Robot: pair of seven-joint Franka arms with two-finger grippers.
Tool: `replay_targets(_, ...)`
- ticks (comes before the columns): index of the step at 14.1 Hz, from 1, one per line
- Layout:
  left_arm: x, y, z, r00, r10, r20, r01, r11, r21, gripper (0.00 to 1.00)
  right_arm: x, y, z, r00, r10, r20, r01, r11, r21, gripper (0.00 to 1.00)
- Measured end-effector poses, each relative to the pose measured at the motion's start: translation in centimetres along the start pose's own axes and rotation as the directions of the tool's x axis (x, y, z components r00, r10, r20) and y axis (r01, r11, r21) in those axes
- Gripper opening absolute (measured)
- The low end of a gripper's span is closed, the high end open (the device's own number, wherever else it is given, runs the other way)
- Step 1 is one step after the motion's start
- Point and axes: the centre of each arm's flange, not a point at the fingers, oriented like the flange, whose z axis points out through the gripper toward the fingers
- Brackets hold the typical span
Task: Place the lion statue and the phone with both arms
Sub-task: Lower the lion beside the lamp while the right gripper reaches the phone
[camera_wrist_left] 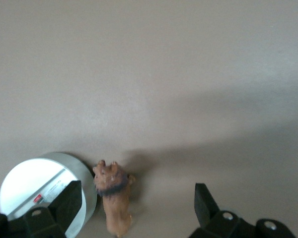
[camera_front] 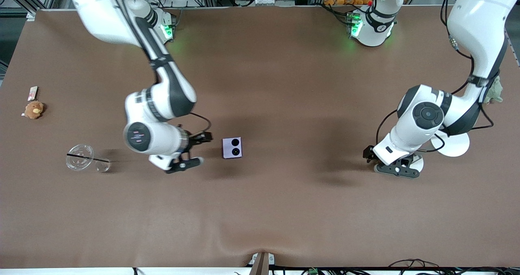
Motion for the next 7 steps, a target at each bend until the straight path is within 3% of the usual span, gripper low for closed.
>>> replay_targets(4, 1.7, 1.2, -7.9, 0.998, -0.043, 0.047, 0.042, 0.999, 0.009, 1.00, 0.0, -6.7, 4.4, 0.997, 0.051, -0.063, -0.052, 0.998, -0.019, 1.00)
replay_targets(7, 2.9, 1.4, -13.8, 0.996, -0.068, 0.062, 0.067, 0.998, 0.016, 1.00, 0.3, -7.8, 7.1, 0.991, 0.098, -0.091, -0.101, 0.994, -0.030, 1.00)
